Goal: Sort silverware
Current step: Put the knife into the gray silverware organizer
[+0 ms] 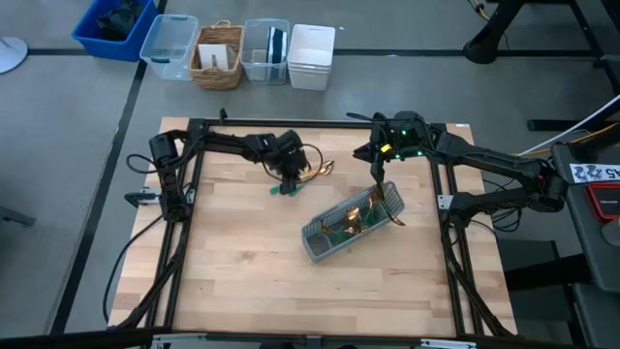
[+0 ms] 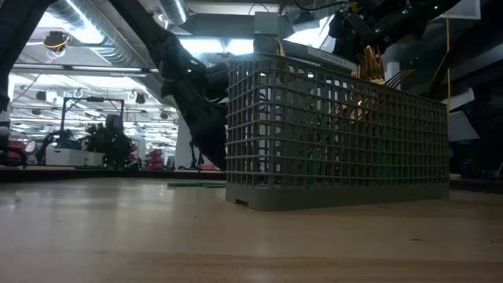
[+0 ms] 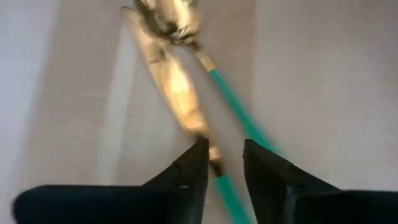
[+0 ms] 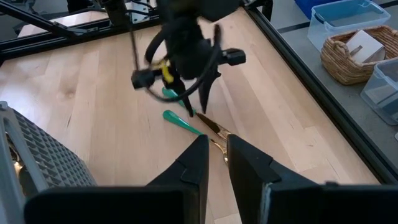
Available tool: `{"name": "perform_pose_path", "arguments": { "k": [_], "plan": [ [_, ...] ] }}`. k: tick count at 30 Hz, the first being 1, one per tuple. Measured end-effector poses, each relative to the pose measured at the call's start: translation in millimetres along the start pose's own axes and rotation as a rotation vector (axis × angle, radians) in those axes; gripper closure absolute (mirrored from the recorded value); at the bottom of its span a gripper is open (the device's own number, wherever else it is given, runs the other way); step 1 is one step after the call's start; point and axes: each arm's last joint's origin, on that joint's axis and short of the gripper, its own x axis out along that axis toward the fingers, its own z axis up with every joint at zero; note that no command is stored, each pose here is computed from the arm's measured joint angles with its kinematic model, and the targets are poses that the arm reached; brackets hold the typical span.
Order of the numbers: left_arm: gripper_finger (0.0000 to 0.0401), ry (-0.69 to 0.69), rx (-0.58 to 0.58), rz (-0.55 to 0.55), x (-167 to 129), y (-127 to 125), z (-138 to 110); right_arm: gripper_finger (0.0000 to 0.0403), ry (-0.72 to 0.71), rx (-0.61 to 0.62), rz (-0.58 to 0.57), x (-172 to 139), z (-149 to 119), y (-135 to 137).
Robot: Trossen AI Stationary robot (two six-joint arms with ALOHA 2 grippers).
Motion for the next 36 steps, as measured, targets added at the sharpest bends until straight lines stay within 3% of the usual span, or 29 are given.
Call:
{"name": "perform_pose_path", "arguments": {
  "k": [3,5,25,36],
  "plan": [
    [0.029,0.05,0.039,0.15,2,-7,2,0.034,0.0,0.0,0.0,0,0,0],
    [0.0284,0.061,0.036,0.187,3,-10,3,0.034,0.0,0.0,0.0,0,0,0],
    [0.0292,0.096,-0.123,0.173,4,-16,-1,0.034,0.0,0.0,0.0,0,0,0],
    [0.0292,0.097,-0.064,0.176,15,-25,0,0.034,0.0,0.0,0.001,0,0,0]
  ]
}}
